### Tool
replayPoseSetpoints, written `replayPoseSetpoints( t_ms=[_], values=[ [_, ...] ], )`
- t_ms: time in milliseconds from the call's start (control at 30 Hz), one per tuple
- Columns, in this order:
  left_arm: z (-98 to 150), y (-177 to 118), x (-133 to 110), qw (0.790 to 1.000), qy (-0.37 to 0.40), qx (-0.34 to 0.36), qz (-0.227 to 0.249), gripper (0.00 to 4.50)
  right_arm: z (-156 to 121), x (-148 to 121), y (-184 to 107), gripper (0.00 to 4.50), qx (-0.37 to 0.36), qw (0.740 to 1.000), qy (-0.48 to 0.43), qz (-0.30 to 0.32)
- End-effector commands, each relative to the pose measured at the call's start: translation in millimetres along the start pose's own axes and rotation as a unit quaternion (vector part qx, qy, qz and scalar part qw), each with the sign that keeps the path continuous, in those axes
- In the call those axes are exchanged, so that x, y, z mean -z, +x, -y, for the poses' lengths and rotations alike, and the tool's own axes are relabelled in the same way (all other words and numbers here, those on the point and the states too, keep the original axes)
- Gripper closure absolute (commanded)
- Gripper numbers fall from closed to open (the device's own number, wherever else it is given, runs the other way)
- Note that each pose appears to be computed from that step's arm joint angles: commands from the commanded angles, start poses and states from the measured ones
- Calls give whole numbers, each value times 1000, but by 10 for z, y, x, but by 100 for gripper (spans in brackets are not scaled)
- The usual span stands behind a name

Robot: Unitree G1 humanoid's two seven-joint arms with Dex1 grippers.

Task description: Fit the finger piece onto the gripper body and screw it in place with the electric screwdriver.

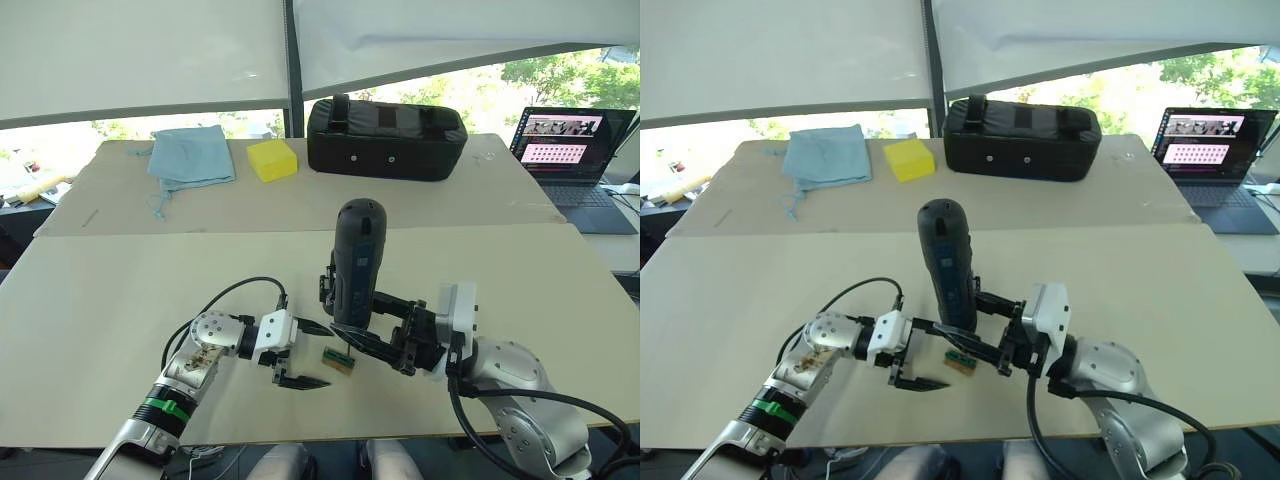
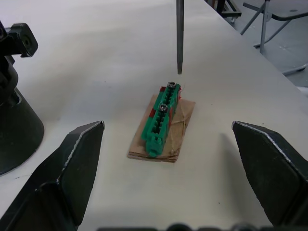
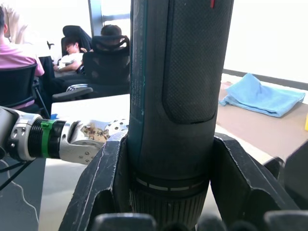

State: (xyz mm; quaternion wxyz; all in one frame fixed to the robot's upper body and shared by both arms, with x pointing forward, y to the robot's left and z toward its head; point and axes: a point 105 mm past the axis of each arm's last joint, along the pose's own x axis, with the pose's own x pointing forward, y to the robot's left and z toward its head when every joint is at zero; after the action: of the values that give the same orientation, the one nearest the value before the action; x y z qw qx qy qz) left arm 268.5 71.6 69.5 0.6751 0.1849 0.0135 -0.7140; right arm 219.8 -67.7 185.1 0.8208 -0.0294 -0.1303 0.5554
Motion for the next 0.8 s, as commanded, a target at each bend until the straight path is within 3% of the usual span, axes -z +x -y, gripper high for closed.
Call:
replayPoseSetpoints(
  t_ms=[33,433,800],
  values=[
    [-31,33,-118,1000,19,1,7,0,-27,-143,-2,258,-10,999,-31,30],
    [-17,78,-325,1000,22,10,10,0,-35,-105,-24,258,-11,999,-33,30],
    [-17,30,-190,1000,12,16,-17,0,-21,-126,17,258,-10,999,-28,39]
  ],
)
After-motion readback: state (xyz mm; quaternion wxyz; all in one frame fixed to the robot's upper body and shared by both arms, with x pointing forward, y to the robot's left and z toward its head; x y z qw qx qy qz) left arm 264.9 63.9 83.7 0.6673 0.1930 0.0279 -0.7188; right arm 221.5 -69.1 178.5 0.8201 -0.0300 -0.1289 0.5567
